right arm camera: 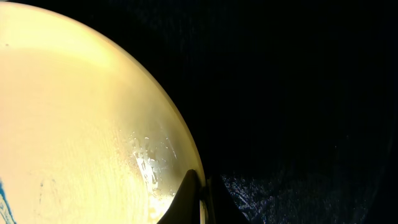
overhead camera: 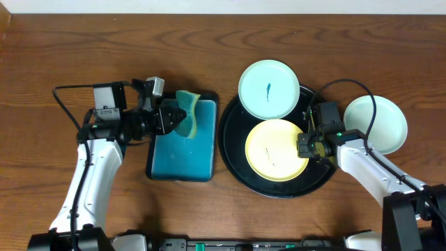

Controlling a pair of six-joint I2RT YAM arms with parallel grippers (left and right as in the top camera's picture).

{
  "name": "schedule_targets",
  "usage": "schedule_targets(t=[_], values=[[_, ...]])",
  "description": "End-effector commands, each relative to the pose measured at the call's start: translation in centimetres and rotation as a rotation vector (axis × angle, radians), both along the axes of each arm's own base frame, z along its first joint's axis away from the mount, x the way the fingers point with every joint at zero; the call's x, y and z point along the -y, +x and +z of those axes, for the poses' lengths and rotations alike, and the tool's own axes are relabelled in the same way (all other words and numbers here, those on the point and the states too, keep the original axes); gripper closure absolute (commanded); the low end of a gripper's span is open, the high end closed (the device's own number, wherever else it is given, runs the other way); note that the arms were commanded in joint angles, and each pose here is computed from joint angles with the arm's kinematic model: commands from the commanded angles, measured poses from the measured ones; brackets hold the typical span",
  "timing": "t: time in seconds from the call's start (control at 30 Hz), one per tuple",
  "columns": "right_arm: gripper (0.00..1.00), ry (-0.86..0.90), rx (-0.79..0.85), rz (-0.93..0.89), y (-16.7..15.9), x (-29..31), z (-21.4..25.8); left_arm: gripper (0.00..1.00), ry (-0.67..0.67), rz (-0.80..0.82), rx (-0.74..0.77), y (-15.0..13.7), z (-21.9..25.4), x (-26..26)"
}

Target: Clean dirty plates on tray and stack at the side

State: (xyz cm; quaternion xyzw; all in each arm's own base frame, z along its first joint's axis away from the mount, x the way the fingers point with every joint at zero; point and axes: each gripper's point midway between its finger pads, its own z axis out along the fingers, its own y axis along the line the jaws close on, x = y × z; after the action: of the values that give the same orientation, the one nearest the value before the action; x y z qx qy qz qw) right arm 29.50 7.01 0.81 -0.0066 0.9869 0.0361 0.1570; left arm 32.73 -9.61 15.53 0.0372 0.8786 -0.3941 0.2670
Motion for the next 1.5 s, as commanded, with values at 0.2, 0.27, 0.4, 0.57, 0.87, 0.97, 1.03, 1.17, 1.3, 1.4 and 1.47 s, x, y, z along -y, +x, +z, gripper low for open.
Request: schedule_targets(t=[0.2, 0.27, 0.4, 0.57, 0.87, 0.97, 1.03, 1.17, 1.3, 1.4, 1.47], values=[[0.99, -0.051, 0.012, -0.033, -0.05, 0.94, 0.02, 0.93, -0.048, -0.057, 0.056, -0.44, 1.24, 0.5], [0.99, -0.051, 0.012, -0.033, -0.05, 0.93, 0.02, 0.93, -0.048, -0.057, 0.056, -0.44, 1.24, 0.5], [0.99, -0.044, 0.011, -0.03, -0.07, 0.81, 0.01, 0.93, -0.048, -0.057, 0.056, -0.44, 1.24, 0.5], [0.99, -0.044, 0.011, -0.03, -0.06, 0.81, 0.02, 0.93, -0.049, -0.057, 0.052, -0.49, 1.21, 0.51], [0.99, -0.045, 0.011, -0.03, -0.06, 0.82, 0.02, 0.93, -0.049, -0.057, 0.053, -0.48, 1.21, 0.5], [0.99, -0.045, 0.011, -0.031, -0.07, 0.82, 0.01, 0.93, -0.048, -0.057, 0.053, -0.49, 1.21, 0.51], [0.99, -0.044, 0.011, -0.03, -0.07, 0.81, 0.01, 0.93, -0.048, -0.057, 0.053, -0.48, 1.21, 0.5], [0.99, -0.045, 0.011, -0.03, -0.07, 0.82, 0.01, 0.88, -0.048, -0.057, 0.054, -0.48, 1.21, 0.49], [0.99, -0.045, 0.011, -0.03, -0.07, 0.82, 0.01, 0.83, -0.048, -0.057, 0.054, -0.47, 1.21, 0.49], [0.99, -0.045, 0.011, -0.03, -0.07, 0.82, 0.01, 0.93, -0.047, -0.058, 0.056, -0.47, 1.21, 0.49], [0.99, -0.045, 0.011, -0.03, -0.07, 0.82, 0.01, 0.93, -0.047, -0.058, 0.055, -0.48, 1.21, 0.49]])
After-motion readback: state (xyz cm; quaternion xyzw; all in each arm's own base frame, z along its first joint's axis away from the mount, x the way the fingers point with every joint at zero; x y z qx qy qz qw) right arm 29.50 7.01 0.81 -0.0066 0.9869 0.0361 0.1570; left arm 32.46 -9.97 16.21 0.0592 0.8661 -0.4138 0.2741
